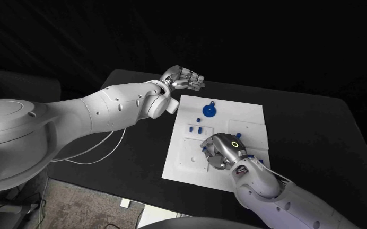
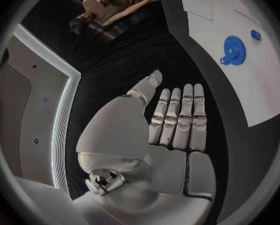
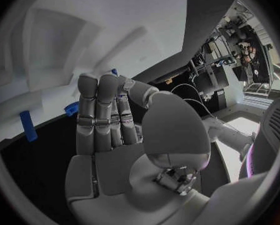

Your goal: Assemble the parts on the task board

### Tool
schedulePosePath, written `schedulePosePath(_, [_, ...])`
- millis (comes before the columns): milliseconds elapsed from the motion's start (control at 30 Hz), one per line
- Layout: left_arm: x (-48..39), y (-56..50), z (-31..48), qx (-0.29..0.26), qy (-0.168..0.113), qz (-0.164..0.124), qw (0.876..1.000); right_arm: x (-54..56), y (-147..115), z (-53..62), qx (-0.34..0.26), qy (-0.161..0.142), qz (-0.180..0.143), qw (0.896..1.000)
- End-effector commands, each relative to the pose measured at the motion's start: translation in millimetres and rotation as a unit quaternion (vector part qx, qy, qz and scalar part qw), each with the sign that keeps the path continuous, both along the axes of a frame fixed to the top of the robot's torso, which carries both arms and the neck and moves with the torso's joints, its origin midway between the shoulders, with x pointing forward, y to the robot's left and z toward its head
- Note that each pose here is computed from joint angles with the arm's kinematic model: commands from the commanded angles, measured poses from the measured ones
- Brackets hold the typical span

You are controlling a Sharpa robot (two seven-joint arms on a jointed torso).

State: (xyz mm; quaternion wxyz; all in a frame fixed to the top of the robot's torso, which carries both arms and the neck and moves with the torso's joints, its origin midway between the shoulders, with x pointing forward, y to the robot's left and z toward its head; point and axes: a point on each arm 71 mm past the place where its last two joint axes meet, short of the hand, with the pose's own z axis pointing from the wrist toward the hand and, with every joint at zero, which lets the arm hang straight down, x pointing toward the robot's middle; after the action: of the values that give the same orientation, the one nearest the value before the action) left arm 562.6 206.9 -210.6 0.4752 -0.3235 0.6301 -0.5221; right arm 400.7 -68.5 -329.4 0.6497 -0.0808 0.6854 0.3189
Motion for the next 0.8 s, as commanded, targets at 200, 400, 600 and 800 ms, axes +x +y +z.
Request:
schedulePosePath(200, [-0.2, -2.3, 0.9, -0.005, 0.001, -0.007, 1.0, -1.4, 4.1, 0.7, 0.005, -0.004, 0.005, 1.0])
schedulePosePath(400, [-0.2, -2.5, 0.9, -0.005, 0.002, -0.008, 1.0, -1.4, 4.3, 1.0, 0.007, -0.005, 0.003, 1.0])
schedulePosePath(600, [-0.2, -2.6, 0.8, -0.005, 0.002, -0.008, 1.0, -1.1, 3.0, -2.3, -0.009, 0.007, 0.005, 1.0])
schedulePosePath(800, [-0.1, -2.5, 0.7, -0.005, 0.003, -0.008, 1.0, -1.6, 2.8, -6.4, -0.029, 0.022, 0.011, 0.999])
